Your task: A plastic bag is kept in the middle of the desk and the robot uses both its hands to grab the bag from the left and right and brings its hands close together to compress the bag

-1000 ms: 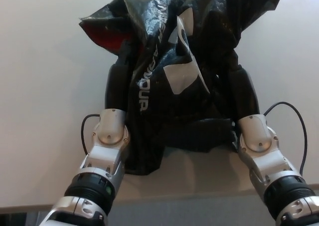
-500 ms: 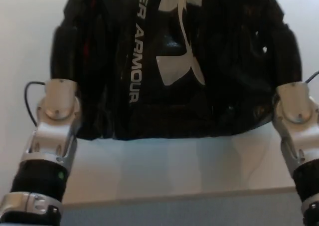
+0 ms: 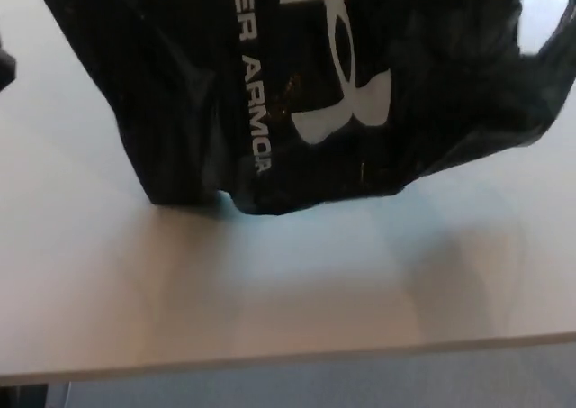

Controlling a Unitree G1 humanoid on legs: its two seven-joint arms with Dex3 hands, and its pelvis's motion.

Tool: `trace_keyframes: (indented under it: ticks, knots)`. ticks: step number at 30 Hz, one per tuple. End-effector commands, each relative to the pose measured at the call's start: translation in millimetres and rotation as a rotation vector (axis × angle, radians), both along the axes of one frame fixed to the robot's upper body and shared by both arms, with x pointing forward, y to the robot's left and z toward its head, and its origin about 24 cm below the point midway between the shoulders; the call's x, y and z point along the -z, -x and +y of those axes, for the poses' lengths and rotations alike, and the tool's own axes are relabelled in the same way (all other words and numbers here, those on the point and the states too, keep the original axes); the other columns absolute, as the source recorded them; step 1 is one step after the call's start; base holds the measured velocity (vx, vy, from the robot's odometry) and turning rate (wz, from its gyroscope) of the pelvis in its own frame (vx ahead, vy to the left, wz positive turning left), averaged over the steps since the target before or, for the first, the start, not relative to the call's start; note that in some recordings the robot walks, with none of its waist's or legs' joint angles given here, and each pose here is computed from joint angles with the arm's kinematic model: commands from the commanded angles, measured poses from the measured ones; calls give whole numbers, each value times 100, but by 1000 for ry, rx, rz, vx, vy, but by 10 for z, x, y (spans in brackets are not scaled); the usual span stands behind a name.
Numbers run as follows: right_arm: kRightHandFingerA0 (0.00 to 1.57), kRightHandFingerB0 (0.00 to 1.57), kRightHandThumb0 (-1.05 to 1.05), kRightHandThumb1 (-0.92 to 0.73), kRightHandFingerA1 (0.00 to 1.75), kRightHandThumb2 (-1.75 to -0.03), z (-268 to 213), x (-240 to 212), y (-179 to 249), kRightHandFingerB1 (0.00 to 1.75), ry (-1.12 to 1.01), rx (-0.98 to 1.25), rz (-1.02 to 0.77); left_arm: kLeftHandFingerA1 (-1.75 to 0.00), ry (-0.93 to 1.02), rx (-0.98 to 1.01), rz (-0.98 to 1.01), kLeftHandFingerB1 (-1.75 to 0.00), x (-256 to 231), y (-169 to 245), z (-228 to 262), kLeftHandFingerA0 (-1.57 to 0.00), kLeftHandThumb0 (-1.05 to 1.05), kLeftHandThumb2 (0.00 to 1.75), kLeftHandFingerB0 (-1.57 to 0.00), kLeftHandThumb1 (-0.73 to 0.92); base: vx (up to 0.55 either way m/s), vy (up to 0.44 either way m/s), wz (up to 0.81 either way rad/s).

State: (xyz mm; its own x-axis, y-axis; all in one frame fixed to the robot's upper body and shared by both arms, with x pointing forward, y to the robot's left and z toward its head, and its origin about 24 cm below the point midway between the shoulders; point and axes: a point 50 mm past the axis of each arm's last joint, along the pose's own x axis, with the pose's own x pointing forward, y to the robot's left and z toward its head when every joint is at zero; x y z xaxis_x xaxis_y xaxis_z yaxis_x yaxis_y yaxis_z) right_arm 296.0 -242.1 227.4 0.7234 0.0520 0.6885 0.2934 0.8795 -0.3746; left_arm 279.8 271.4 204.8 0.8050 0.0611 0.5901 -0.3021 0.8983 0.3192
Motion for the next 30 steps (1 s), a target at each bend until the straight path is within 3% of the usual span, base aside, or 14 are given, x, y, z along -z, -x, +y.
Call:
trace_keyframes:
  ticks: [1, 2, 3, 4, 7, 12, 13, 14, 15, 17, 24, 25, 29, 30]
  knots:
    - [1, 11, -79, -75, 34, -111, -152, 30, 845, 32, 90, -81, -44, -38, -53, 118, 38, -32, 24, 919, 77, -3, -70, 120, -3, 81, 0, 0, 0]
    - [1, 11, -79, -75, 34, -111, -152, 135, 999, 32, 90, -83, -25, -38, -33, 119, 41, -32, 106, 1094, 62, -3, -70, 120, -3, 81, 0, 0, 0]
    - [9, 13, -78, -92, 29, -69, -151, 213, 1100, 24, 97, -88, -3, -37, -23, 122, 50, -32, 175, 1208, 36, -3, -70, 119, -3, 80, 0, 0, 0]
    - [5, 8, -79, -72, 42, -107, -155, 279, 1189, 32, 98, -94, 15, -29, -2, 126, 59, -25, 246, 1311, -1, -7, -74, 82, -7, 92, 0, 0, 0]
    - [4, 6, -85, -76, 44, -109, -151, 473, 1412, 36, 85, -117, 60, -27, 51, 129, 80, -23, 435, 1540, -96, -10, -74, 81, -9, 92, 0, 0, 0]
    - [0, 1, -69, -70, 42, -107, -76, 974, 1762, 43, 169, -224, 97, -25, 181, 134, 242, -23, 970, 1922, -248, -8, -69, 77, -7, 92, 0, 0, 0]
    - [0, 0, -69, -71, 38, -109, -79, 1017, 1760, 39, 161, -238, 133, -25, 189, 122, 256, -22, 1043, 1954, -265, -8, -69, 77, -7, 92, 0, 0, 0]
    - [0, 6, -72, -66, 35, -101, -78, 1051, 1753, 38, 134, -266, 163, -33, 201, 116, 266, -30, 1094, 1969, -288, -2, -68, 115, -2, 78, 0, 0, 0]
    - [4, 6, -80, -73, 21, -105, -80, 1105, 1756, 24, 98, -300, 226, -26, 210, 118, 282, -22, 1158, 1985, -325, -6, -77, 117, -6, 85, 0, 0, 0]
    - [5, 7, -81, -75, 23, -107, -99, 1161, 1792, 23, 108, -283, 299, -24, 197, 124, 296, -20, 1205, 2015, -347, -5, -77, 117, -5, 86, 0, 0, 0]
    - [0, 9, -77, -65, 35, -100, -142, 1573, 2163, 37, 67, -248, 507, -18, 166, 146, 421, -15, 1387, 2292, -448, 0, -78, 123, 0, 92, 0, 0, 0]
    - [0, 0, -68, -68, 37, -105, -138, 1653, 2205, 38, 57, -236, 527, -16, 186, 159, 444, -15, 1414, 2358, -459, 0, -77, 122, 0, 92, 0, 0, 0]
    - [0, 11, -77, -69, 33, -101, -110, 1831, 2258, 37, 21, -221, 561, -17, 194, 174, 450, -17, 1501, 2445, -454, 0, -74, 122, 0, 92, 0, 0, 0]
    - [4, 9, -68, -90, 28, -66, -107, 1854, 2266, 29, 17, -220, 563, -16, 205, 171, 457, -17, 1522, 2457, -453, 0, -74, 122, 0, 92, 0, 0, 0]
